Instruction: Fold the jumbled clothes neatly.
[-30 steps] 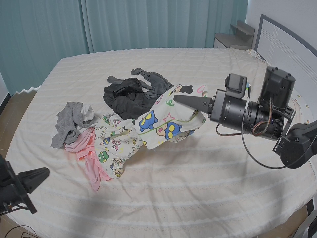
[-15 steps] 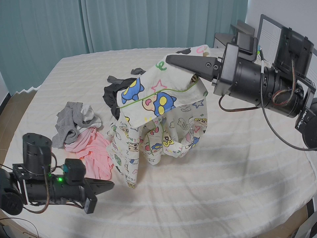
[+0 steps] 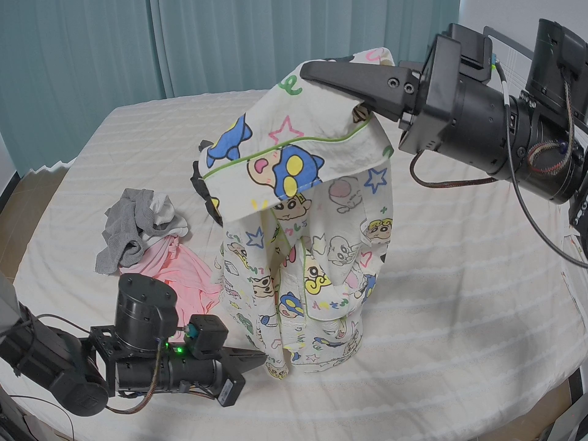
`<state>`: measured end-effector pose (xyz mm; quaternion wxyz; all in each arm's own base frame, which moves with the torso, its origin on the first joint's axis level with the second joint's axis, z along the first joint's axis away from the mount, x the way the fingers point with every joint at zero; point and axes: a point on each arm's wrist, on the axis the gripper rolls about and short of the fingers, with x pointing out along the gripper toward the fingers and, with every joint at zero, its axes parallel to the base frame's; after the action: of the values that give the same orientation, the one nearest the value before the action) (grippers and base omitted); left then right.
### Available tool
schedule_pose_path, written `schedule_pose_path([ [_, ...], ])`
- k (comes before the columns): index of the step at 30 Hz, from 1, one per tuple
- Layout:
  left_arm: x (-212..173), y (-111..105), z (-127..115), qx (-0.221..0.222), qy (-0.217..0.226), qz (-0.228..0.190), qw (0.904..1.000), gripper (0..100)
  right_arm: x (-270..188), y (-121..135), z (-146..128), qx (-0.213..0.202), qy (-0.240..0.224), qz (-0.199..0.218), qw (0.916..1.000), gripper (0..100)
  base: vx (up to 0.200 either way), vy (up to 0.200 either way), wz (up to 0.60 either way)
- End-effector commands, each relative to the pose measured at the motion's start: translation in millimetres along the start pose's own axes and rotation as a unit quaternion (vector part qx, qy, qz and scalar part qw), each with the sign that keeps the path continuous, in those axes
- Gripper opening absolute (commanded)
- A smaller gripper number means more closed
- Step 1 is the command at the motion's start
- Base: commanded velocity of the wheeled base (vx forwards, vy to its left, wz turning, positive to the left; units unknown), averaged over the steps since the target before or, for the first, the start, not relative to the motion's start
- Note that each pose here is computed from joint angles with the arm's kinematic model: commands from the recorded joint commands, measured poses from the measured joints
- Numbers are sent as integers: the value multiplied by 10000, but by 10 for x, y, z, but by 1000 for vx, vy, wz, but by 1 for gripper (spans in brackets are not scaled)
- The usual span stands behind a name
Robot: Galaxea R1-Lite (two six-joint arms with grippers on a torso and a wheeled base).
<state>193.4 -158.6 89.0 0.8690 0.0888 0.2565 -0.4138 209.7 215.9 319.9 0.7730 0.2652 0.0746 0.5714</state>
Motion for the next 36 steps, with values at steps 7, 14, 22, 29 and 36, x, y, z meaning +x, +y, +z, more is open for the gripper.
schedule_pose_path([
  [7, 387, -131, -150, -109, 212, 461, 9987, 0, -6, 10, 8, -8, -40, -27, 10000, 0, 0, 0, 0],
  [14, 591, -134, -149, -103, 44, 633, 9979, 0, -7, 7, 12, -13, -49, -29, 10000, 0, 0, 0, 0],
  [22, 727, -170, -193, -122, 133, 726, 9972, 0, 12, -30, 2, -8, -44, -61, 10000, 0, 0, 0, 0],
  [29, 787, -263, -115, -327, -132, 696, 9969, 0, 14, -21, 17, -13, -66, -45, 10000, 0, 0, 0, 0],
  [36, 848, -266, -135, -415, -116, 822, 9957, 0, 5, -3, 26, 6, -85, -22, 10000, 0, 0, 0, 0],
])
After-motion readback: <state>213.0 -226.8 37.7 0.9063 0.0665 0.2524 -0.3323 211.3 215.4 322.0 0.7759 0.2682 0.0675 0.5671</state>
